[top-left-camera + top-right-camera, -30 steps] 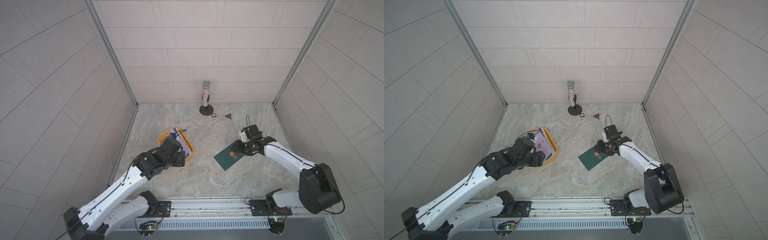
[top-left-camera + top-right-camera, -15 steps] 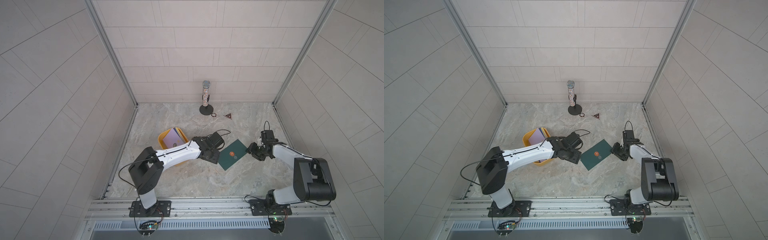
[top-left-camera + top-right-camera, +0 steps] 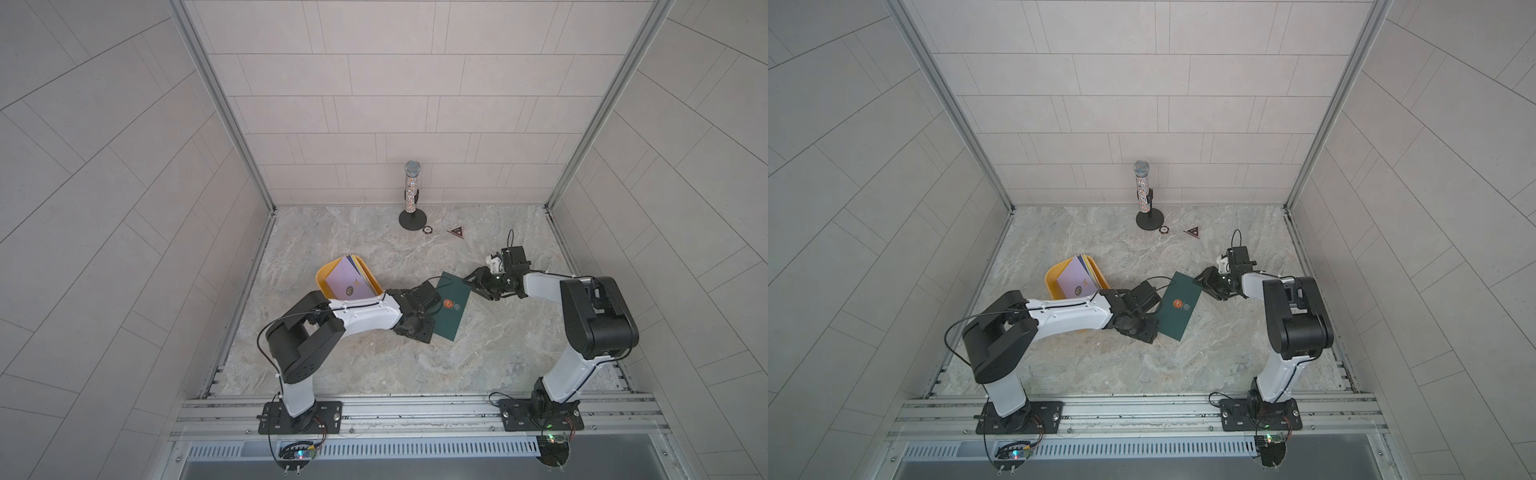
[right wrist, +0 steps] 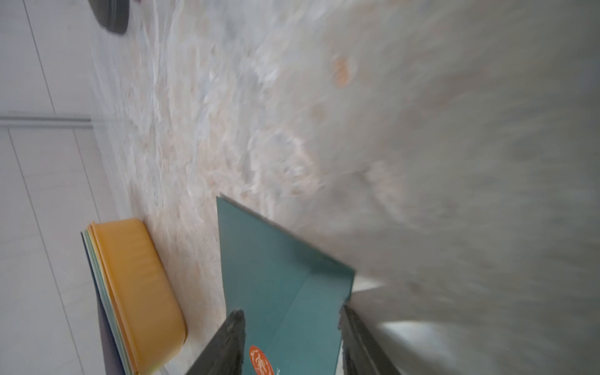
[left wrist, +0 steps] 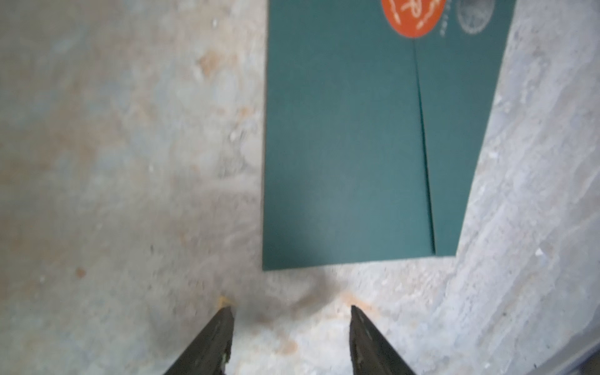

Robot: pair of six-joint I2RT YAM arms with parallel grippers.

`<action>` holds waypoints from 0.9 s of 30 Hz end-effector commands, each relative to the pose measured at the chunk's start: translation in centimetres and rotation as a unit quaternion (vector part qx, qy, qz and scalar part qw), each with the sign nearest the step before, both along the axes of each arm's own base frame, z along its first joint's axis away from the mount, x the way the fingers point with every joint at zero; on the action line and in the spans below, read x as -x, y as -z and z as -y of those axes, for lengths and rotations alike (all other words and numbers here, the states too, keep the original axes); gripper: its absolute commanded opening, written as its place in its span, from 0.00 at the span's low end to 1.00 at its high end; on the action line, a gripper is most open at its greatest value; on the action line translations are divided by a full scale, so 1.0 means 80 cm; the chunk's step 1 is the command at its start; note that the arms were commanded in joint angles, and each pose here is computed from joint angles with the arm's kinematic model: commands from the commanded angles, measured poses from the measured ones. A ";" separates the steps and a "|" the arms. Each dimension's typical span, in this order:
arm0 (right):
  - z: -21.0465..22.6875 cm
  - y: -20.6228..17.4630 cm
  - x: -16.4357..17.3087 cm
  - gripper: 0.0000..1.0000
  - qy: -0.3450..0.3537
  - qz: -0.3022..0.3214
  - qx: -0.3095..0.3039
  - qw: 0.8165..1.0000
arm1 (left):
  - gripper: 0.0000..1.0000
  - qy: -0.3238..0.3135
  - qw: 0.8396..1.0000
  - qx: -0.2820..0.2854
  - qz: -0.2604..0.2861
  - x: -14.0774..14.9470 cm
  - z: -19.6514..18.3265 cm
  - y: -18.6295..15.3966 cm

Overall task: Put the sealed envelopes into the storage box
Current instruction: Move the envelope to the center of the board.

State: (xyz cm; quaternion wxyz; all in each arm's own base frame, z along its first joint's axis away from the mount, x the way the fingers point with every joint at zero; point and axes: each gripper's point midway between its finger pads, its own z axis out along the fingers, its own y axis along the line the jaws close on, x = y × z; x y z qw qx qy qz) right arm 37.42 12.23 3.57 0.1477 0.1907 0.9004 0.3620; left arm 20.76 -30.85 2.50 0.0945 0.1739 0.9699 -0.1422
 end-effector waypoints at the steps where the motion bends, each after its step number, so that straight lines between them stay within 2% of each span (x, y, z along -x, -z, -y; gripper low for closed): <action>1: -0.033 0.029 0.045 0.52 -0.045 -0.065 -0.010 0.997 | 0.62 -0.018 0.999 0.042 0.011 0.006 0.000 -0.027; 4: -0.058 0.022 0.056 0.51 -0.084 -0.057 -0.021 0.995 | 0.62 -0.007 0.997 0.081 -0.006 0.015 0.013 -0.035; 7: -0.060 0.019 0.063 0.51 -0.091 -0.056 -0.011 0.994 | 0.62 -0.020 0.999 0.035 0.017 0.000 -0.001 -0.031; 12: -0.025 0.019 0.079 0.51 -0.077 -0.052 0.084 0.992 | 0.64 -0.054 0.996 -0.014 0.073 -0.036 -0.019 -0.041; 16: -0.010 0.011 0.100 0.52 -0.079 -0.047 0.134 0.987 | 0.65 -0.065 0.991 -0.054 0.101 -0.050 -0.035 -0.042; 20: -0.016 0.008 0.130 0.52 -0.099 -0.029 0.169 0.980 | 0.65 -0.071 0.992 -0.047 0.089 -0.048 -0.032 -0.025; 27: -0.029 0.028 0.152 0.52 -0.106 -0.043 0.172 0.978 | 0.64 -0.078 0.995 -0.026 0.053 -0.039 -0.018 0.005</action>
